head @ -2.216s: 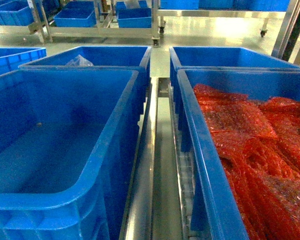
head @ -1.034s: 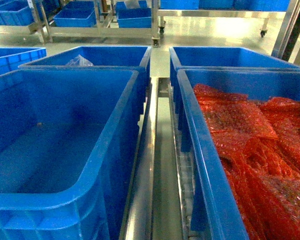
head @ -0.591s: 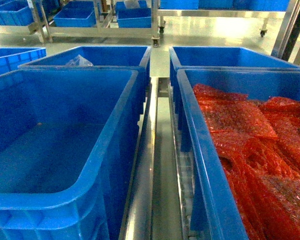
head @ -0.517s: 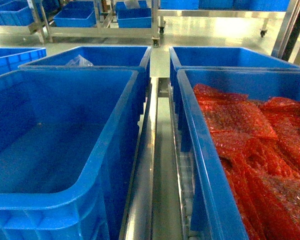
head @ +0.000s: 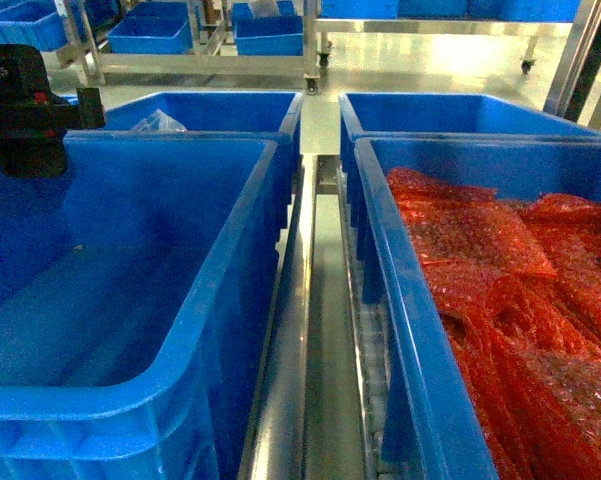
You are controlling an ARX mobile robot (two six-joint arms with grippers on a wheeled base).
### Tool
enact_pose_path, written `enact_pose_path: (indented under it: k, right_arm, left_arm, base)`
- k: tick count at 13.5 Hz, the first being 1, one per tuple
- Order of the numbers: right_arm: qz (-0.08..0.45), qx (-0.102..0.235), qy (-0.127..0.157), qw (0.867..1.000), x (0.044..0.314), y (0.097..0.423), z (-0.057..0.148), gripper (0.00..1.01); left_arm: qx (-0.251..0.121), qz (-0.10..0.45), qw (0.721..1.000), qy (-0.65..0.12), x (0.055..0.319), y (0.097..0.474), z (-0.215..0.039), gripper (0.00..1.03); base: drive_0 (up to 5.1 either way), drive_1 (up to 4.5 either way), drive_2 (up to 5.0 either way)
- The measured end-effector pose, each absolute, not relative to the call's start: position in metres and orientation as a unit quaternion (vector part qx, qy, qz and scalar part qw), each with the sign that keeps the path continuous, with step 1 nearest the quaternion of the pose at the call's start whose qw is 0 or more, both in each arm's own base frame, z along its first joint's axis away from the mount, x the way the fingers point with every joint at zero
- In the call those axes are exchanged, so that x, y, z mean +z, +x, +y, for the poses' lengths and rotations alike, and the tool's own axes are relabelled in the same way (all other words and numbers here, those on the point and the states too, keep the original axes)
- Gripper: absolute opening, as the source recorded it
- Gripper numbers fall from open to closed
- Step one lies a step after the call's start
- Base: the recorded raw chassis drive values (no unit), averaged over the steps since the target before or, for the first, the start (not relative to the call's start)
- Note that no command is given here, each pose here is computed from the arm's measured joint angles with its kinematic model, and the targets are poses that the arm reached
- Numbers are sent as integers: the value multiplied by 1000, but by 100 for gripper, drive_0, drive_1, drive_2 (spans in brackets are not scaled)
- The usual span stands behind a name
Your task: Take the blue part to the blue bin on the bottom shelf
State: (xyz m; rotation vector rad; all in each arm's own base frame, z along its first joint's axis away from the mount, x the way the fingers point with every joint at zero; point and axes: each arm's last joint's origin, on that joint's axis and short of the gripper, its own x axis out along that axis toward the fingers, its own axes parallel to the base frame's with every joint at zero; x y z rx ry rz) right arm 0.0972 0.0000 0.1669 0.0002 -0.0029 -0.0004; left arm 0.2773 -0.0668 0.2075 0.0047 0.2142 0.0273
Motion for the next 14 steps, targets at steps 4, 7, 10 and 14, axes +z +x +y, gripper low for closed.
enact_pose_path:
  k: [4, 7, 10, 14]
  right_arm:
    - [-1, 0, 0, 1000, 167, 97, 0, 98]
    - [-1, 0, 0, 1000, 167, 97, 0, 98]
    - [-1, 0, 0, 1000, 167, 97, 0, 98]
    - [-1, 0, 0, 1000, 167, 97, 0, 98]
  left_arm:
    - [16, 82, 996, -6, 215, 281, -66, 55]
    - [36, 76, 996, -2, 219, 258, -60, 95]
    - [39, 72, 997, -3, 220, 257, -60, 98]
    - [39, 72, 997, -3, 220, 257, -60, 98]
  base:
    - [3, 105, -100]
    - [0, 0, 0]
    - [0, 0, 0]
    - [0, 0, 0]
